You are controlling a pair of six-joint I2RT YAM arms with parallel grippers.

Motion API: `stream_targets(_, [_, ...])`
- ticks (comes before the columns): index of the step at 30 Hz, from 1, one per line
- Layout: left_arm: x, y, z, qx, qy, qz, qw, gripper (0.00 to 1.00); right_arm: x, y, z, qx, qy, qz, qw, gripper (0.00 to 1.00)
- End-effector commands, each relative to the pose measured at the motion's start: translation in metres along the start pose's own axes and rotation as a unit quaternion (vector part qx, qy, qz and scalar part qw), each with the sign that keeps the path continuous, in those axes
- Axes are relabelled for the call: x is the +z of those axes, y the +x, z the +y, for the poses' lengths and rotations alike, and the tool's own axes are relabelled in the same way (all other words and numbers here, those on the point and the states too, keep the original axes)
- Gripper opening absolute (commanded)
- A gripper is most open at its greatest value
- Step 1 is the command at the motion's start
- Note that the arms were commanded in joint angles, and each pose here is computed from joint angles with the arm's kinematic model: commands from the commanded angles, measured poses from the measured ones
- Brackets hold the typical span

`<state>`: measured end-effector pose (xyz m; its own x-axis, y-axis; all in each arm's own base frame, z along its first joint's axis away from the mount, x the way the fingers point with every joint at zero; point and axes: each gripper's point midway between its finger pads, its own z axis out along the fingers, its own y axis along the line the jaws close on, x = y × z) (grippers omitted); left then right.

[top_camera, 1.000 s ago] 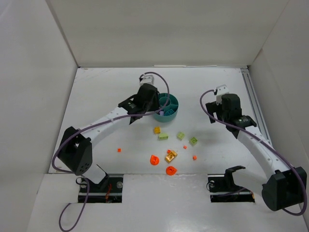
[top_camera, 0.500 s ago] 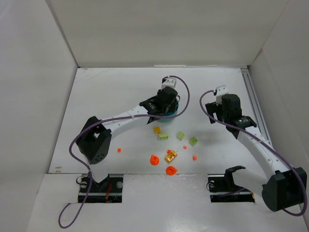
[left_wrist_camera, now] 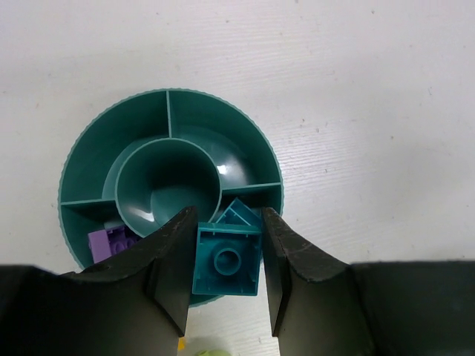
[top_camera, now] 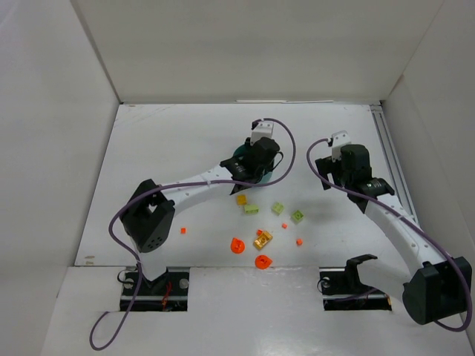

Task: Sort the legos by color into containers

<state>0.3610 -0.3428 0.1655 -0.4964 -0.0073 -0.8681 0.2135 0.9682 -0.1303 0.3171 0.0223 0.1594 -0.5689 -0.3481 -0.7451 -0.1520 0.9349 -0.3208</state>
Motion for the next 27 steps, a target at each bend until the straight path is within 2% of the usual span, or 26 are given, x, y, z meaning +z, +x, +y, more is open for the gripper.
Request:
stream_targets(1, [-0.003, -0.017, 0.005, -0.023, -0.017, -0.033, 0.999, 0.31, -0.001, -0.013, -0.004, 0.007, 0.005, -0.029, 1.0, 1.0])
stream_targets(3, [-0.003, -0.017, 0.005, -0.023, -0.017, -0.033, 0.999, 0.32, -0.001, -0.013, -0.004, 0.007, 0.005, -0.029, 1.0, 1.0])
stream_targets(6, [-0.003, -0.017, 0.005, -0.023, -0.017, -0.033, 0.999, 0.42, -0.001, -0.013, -0.004, 0.007, 0.005, -0.029, 1.0, 1.0])
stream_targets(9, [-0.002, -0.015, 0.005, -0.023, -0.017, -0.033, 0.999, 0.46, -0.001, -0.013, -0.004, 0.007, 0.005, -0.029, 1.0, 1.0])
stream_targets(16, [-0.006, -0.018, 0.006, -0.03, -0.015, -0.036, 0.999, 0.47, -0.001, -0.013, -0.004, 0.007, 0.005, -0.029, 1.0, 1.0])
stream_targets(20, [-0.016, -0.026, 0.006, -0.036, -0.006, -0.043, 0.998, 0.63, 0.0, -0.02, 0.0, -0.007, -0.01, -0.042, 0.999, 1.0])
stream_targets(21, [-0.018, -0.026, 0.006, -0.037, -0.001, -0.042, 0.998, 0.73, 0.0, -0.021, 0.005, -0.013, -0.026, -0.047, 0.998, 1.0])
stream_targets(22, [-0.027, -0.034, 0.007, -0.048, 0.004, -0.051, 0.998, 0.97, 0.001, -0.02, 0.008, -0.021, -0.034, -0.05, 0.998, 1.0])
stream_targets(23, [-0.031, -0.034, 0.01, -0.049, 0.005, -0.053, 0.997, 1.0, 0.001, -0.024, 0.01, -0.024, -0.041, -0.058, 0.997, 1.0])
stream_targets(27, [-0.057, -0.046, 0.029, -0.082, 0.007, -0.068, 0.994, 1.0, 0.001, -0.031, 0.029, -0.04, -0.089, -0.082, 0.992, 1.0])
